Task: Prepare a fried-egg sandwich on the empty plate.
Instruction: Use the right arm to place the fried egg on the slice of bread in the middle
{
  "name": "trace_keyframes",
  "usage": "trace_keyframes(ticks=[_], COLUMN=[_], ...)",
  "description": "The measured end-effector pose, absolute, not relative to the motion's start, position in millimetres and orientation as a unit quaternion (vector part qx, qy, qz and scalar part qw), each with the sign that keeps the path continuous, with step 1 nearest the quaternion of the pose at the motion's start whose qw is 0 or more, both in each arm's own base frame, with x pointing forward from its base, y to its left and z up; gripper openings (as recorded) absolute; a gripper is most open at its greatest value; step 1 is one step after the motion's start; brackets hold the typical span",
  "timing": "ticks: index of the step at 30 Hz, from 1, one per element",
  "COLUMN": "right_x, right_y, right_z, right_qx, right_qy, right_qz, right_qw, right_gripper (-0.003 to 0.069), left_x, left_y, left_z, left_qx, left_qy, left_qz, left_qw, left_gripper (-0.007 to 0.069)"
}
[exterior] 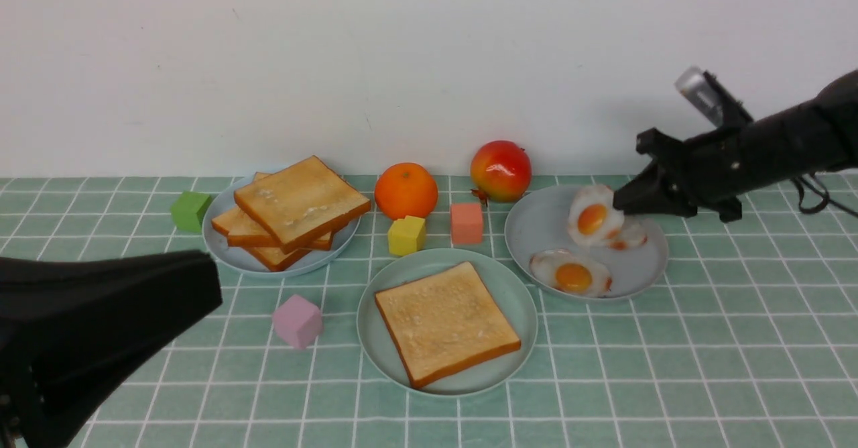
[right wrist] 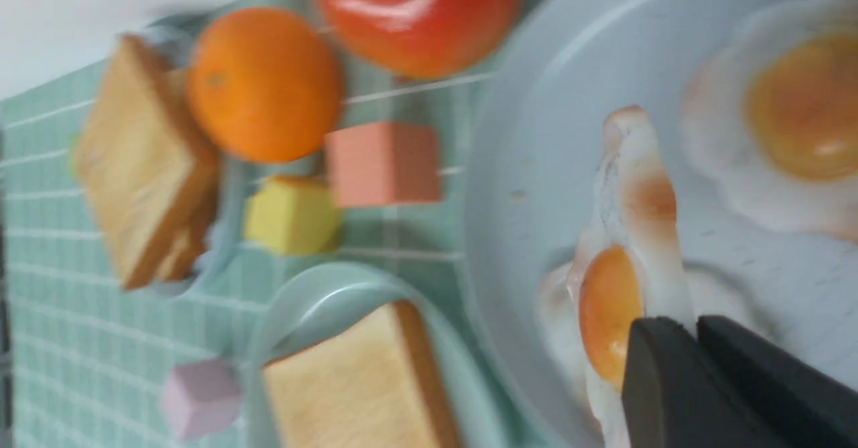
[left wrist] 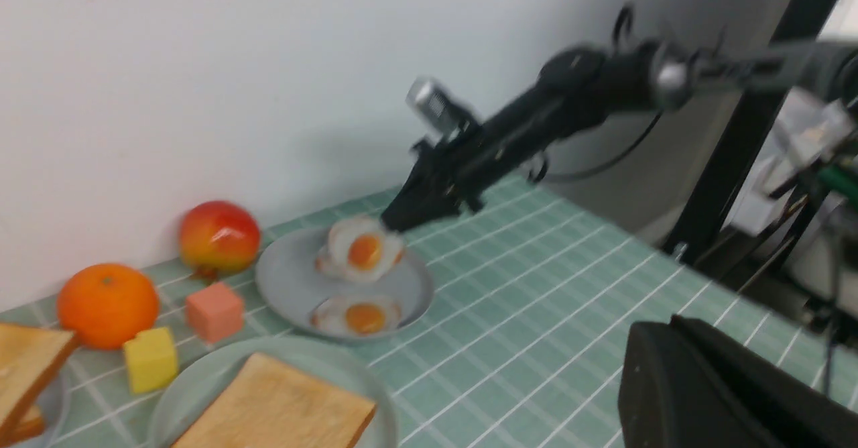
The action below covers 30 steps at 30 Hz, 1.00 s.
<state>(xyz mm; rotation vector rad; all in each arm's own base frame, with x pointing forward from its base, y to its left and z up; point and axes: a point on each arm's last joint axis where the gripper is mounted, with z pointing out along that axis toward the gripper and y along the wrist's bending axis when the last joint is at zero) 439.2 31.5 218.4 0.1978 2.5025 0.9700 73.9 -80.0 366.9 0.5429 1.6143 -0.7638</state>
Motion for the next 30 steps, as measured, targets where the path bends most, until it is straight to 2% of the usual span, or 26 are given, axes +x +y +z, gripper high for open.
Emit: trace_keyframes(ticks=[5, 7, 10, 11, 18, 30], right_x=[421, 409, 393, 380, 351, 373], right_y=[41, 55, 81, 105, 172, 193], right_z=[261, 278, 286, 281, 235, 187], right_qx=[0.026, -0.003, -0.036, -0.057, -0.093, 0.000], right_qy=[0.898, 0.894, 0.891, 0.892, 0.904, 0.891], right_qz=[0.373, 0.384, 0.397, 0.403, 0.394, 0.436], right_qw=[0.233, 0.231, 0.217, 0.195, 0.134, 0.126], right_gripper=[0.0043, 0.0043, 0.0043, 0.0043, 0.0043, 0.0043], left_x=[75, 76, 77, 77, 78, 78], left_y=[-78, -77, -76, -75, -74, -74], left_z=[361, 359, 358, 357, 357, 354], left_qx=[0.258, 0.272, 0.285, 0.290, 0.296, 0.298], left_qy=[0.708, 0.711, 0.713, 0.713, 0.711, 0.720], left_qz=[-0.292, -0.270, -0.247, -0.237, -0.226, -0.220], left_qw=[0.589, 0.589, 0.592, 0.593, 0.596, 0.587], left_gripper=[-0.0008, -0.0008, -0.0008, -0.0006, -0.0006, 0.0003])
